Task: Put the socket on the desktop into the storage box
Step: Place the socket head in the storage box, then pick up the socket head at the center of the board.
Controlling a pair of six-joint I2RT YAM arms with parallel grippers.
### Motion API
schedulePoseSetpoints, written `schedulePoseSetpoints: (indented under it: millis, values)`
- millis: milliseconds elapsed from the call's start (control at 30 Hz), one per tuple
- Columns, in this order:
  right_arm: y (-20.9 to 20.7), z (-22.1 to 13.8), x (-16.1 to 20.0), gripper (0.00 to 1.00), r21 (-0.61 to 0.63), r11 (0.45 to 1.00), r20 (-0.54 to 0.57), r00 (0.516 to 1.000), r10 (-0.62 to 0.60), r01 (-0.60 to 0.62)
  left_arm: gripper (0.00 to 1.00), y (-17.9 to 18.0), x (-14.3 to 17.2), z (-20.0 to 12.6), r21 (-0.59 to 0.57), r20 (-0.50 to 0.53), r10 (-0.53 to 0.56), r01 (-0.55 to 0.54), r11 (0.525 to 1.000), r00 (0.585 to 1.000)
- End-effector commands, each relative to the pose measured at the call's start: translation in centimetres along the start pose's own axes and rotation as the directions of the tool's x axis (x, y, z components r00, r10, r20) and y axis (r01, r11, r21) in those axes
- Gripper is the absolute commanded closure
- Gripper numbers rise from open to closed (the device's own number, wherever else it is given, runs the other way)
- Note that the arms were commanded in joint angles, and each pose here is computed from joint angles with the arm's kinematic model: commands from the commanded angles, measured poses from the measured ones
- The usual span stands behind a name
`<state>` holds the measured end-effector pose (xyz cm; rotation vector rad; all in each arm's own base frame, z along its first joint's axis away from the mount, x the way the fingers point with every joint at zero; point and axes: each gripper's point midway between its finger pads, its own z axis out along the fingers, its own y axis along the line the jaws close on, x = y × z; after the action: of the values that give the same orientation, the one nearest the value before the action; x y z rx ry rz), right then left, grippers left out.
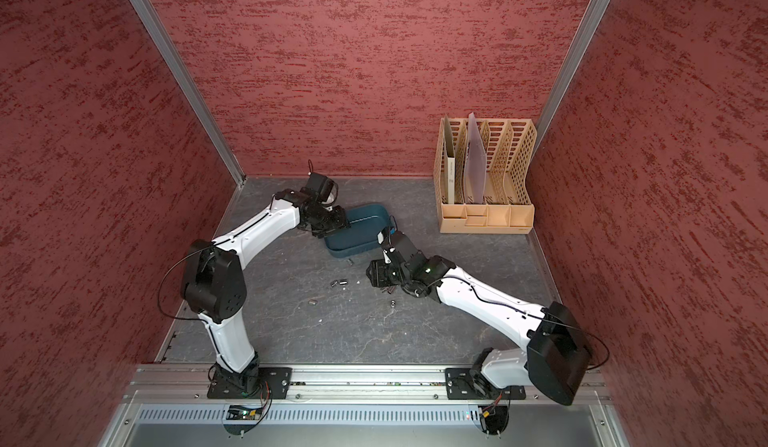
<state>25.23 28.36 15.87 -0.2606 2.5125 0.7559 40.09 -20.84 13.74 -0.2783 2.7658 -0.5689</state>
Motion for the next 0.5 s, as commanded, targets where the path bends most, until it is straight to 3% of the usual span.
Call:
schedulePoseSetpoints:
  millis: [0,467]
  values:
    - [-1.0,-0.7,-1.0,0.46,0.046,0.998,0.022,0.999,0.037,-0.038,0.38,-1.9,1.4,-0.9,0.097,-0.006,0.044,-0.043,0.994,0.999]
    - [-6.0,-1.6,-1.3,0.46,0.183,0.974,0.005,0.991,0.136,-0.134,0.37,-4.1,9.0,-2.9,0.311,-0.06,0.121,-0.097,0.945,0.991]
